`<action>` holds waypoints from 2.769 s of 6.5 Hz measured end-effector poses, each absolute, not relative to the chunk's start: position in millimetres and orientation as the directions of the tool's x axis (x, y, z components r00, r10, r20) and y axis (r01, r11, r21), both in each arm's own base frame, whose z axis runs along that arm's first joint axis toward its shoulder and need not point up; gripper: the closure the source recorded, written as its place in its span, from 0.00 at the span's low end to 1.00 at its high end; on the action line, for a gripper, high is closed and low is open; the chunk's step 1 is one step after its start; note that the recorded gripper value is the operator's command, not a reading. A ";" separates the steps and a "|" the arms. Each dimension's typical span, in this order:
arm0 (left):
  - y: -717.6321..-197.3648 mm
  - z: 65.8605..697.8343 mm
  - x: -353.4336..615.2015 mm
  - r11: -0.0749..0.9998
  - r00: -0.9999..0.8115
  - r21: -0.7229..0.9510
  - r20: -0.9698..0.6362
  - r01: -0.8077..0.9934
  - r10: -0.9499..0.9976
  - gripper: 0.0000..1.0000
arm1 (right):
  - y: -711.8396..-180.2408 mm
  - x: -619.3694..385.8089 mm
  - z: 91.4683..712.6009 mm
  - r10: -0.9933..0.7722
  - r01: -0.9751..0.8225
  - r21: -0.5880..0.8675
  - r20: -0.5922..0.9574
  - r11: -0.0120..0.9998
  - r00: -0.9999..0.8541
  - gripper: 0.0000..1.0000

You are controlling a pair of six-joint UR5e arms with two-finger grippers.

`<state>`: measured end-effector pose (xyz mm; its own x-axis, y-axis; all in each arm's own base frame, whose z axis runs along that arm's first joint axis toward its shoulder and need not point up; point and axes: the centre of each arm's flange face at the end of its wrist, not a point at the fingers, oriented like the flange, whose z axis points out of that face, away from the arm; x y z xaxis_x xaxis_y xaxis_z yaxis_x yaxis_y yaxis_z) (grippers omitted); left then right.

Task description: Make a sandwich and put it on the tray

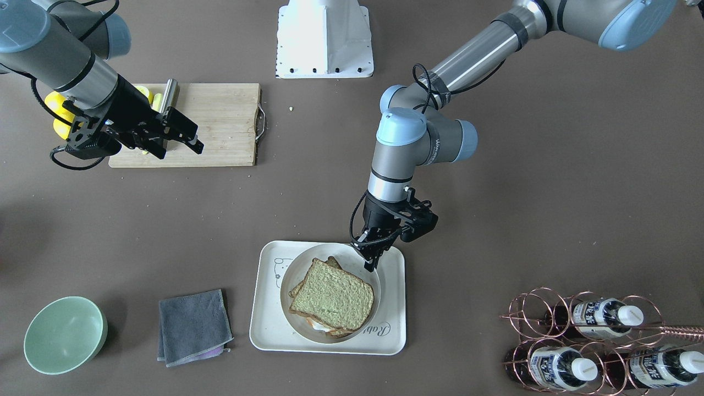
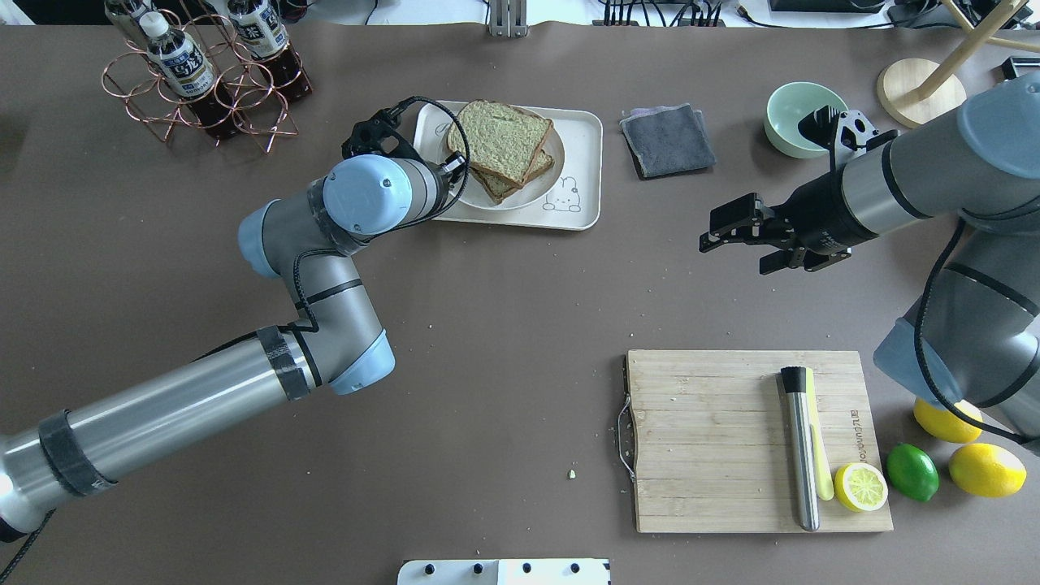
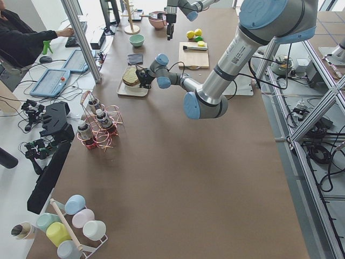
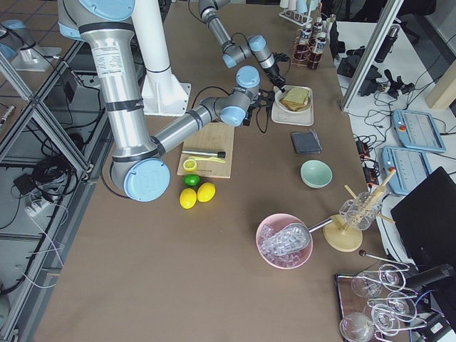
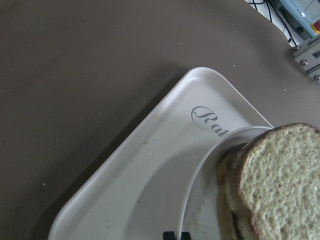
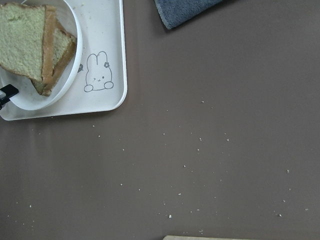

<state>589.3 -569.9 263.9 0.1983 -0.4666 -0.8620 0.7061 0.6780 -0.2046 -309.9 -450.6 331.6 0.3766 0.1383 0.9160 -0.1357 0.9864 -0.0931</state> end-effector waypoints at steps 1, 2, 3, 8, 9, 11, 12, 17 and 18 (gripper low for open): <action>-570.1 263.8 589.8 0.677 0.197 -0.205 -0.862 0.707 -0.467 0.58 | -449.4 -308.8 332.5 0.142 -0.138 -0.096 0.915 0.986 0.377 0.01; -570.6 265.4 589.4 0.675 0.198 -0.204 -0.861 0.709 -0.468 0.54 | -448.7 -307.3 332.4 0.145 -0.144 -0.097 0.915 0.985 0.376 0.01; -571.7 266.4 588.1 0.673 0.198 -0.203 -0.861 0.711 -0.469 0.54 | -448.5 -306.8 331.9 0.149 -0.153 -0.097 0.914 0.983 0.376 0.01; -542.7 263.9 533.7 0.727 0.221 -0.223 -0.860 0.650 -0.461 0.02 | -449.1 -309.6 328.3 0.160 -0.156 -0.108 0.915 0.982 0.371 0.01; -526.5 255.1 513.5 0.744 0.231 -0.218 -0.863 0.632 -0.449 0.02 | -450.5 -307.2 329.4 0.161 -0.157 -0.109 0.914 0.982 0.373 0.01; -483.4 232.7 457.4 0.777 0.291 -0.171 -0.861 0.606 -0.416 0.02 | -459.8 -291.4 336.5 0.148 -0.171 -0.086 0.910 0.981 0.388 0.01; -464.4 223.2 431.6 0.795 0.342 -0.129 -0.853 0.593 -0.394 0.02 | -468.6 -278.7 346.7 0.112 -0.165 -0.043 0.895 0.985 0.432 0.01; -470.2 269.3 270.6 0.912 0.760 0.219 -0.636 0.346 -0.135 0.02 | -513.1 -137.9 453.5 -0.133 0.031 0.165 0.654 0.986 0.745 0.01; -489.2 287.3 214.6 0.934 0.796 0.231 -0.599 0.272 -0.084 0.02 | -512.9 -106.1 478.9 -0.169 0.069 0.180 0.627 0.981 0.761 0.01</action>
<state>214.6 -489.2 287.3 0.7961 -0.0839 -0.5993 0.2724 0.9340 0.2312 -106.1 -512.9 478.9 0.7606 -0.1685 0.6270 0.0693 0.9813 0.1797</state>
